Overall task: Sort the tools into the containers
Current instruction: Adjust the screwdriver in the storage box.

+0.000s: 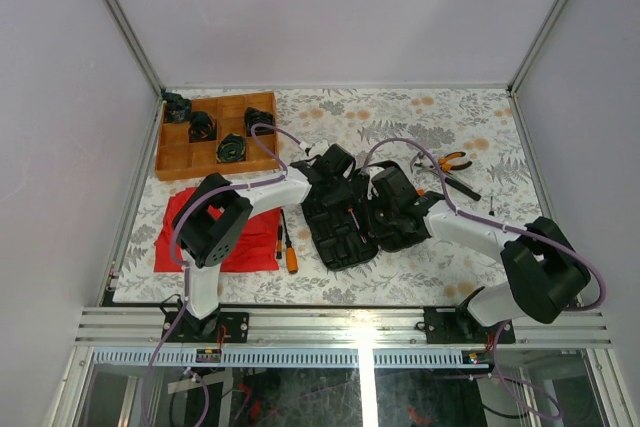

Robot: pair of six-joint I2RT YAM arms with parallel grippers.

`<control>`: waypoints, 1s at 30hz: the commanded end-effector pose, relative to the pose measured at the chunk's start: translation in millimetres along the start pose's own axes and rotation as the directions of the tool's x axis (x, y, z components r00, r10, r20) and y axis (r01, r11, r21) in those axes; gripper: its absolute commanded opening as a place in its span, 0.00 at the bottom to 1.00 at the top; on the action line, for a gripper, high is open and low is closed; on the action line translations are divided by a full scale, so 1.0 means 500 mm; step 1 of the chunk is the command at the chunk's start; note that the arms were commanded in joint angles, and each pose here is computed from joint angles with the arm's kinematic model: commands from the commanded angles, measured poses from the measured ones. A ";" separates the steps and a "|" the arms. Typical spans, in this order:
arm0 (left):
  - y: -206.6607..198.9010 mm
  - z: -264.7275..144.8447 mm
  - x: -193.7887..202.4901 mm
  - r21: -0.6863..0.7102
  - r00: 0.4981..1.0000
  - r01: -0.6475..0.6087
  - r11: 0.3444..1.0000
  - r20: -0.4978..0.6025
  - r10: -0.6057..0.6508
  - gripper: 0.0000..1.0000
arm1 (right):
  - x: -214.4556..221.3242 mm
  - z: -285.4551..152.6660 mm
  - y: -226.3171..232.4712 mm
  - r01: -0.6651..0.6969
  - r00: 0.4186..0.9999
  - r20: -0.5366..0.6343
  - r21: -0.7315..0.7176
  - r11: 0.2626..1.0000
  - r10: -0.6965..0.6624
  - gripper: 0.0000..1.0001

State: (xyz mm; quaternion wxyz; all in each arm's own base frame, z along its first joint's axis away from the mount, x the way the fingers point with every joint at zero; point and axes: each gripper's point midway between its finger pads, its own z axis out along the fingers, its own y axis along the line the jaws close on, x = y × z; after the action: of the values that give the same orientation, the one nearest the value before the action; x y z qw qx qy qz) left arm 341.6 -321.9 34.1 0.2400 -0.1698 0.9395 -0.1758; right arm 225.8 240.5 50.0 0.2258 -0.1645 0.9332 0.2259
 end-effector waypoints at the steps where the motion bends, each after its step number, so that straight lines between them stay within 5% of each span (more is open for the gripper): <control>1: 0.064 0.025 0.038 -0.097 0.999 -0.044 0.994 -0.028 0.042 0.06 | -0.024 0.007 0.019 0.030 0.999 0.020 -0.031 0.999 -0.029 0.19; 30: 0.066 0.029 0.045 -0.093 0.999 -0.039 0.995 -0.021 0.037 0.00 | 0.095 0.059 -0.083 0.004 0.973 -0.228 0.196 0.981 0.042 0.00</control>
State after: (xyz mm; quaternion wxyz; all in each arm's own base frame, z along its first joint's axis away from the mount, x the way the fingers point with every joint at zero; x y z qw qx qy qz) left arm 347.8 -322.5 36.5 0.2605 -0.1732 0.9327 -0.1793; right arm 232.4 243.2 30.6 0.1830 -0.1642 0.9495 0.1952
